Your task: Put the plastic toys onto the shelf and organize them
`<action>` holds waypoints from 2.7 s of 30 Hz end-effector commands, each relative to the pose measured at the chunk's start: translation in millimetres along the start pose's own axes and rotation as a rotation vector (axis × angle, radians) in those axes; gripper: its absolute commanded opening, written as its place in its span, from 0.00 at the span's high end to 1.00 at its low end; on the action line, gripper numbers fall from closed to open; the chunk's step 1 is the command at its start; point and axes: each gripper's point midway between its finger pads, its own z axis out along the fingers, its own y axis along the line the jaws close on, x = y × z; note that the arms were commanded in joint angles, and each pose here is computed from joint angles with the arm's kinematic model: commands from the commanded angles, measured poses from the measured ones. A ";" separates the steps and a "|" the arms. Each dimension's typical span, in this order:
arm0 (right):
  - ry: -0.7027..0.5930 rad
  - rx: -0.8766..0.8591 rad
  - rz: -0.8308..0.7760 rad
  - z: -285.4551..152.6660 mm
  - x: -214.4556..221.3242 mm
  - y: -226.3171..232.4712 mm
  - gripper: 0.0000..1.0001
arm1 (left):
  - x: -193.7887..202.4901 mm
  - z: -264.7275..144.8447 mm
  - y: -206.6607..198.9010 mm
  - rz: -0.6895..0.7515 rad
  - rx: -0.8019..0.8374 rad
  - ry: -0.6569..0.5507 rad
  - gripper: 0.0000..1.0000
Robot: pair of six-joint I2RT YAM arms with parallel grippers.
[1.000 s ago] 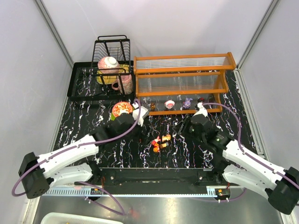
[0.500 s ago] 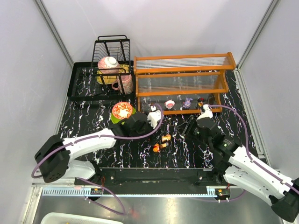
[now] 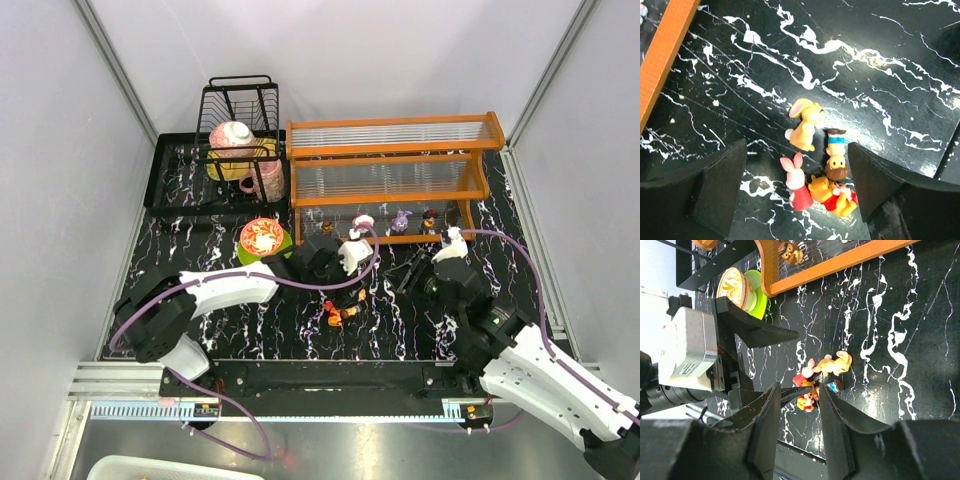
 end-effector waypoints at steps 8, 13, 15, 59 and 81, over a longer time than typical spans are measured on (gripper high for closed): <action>-0.033 0.034 0.014 -3.0 -4.3 -9.3 0.58 | -16.0 18.5 -0.1 0.061 0.032 -0.025 0.20; -0.036 0.036 0.013 -2.9 -4.8 -9.8 0.58 | -7.0 20.8 1.2 0.050 0.024 -0.012 0.22; -0.032 0.039 0.013 -2.3 -3.7 -10.4 0.58 | -4.1 22.3 2.7 0.044 0.018 -0.007 0.22; -0.023 0.064 0.003 -0.1 -2.8 -13.7 0.58 | 32.0 48.5 6.3 -0.005 0.039 0.081 0.50; -0.099 0.024 0.123 -8.6 -12.0 -12.1 0.60 | 2.8 26.3 -10.4 -0.095 0.083 -0.021 0.92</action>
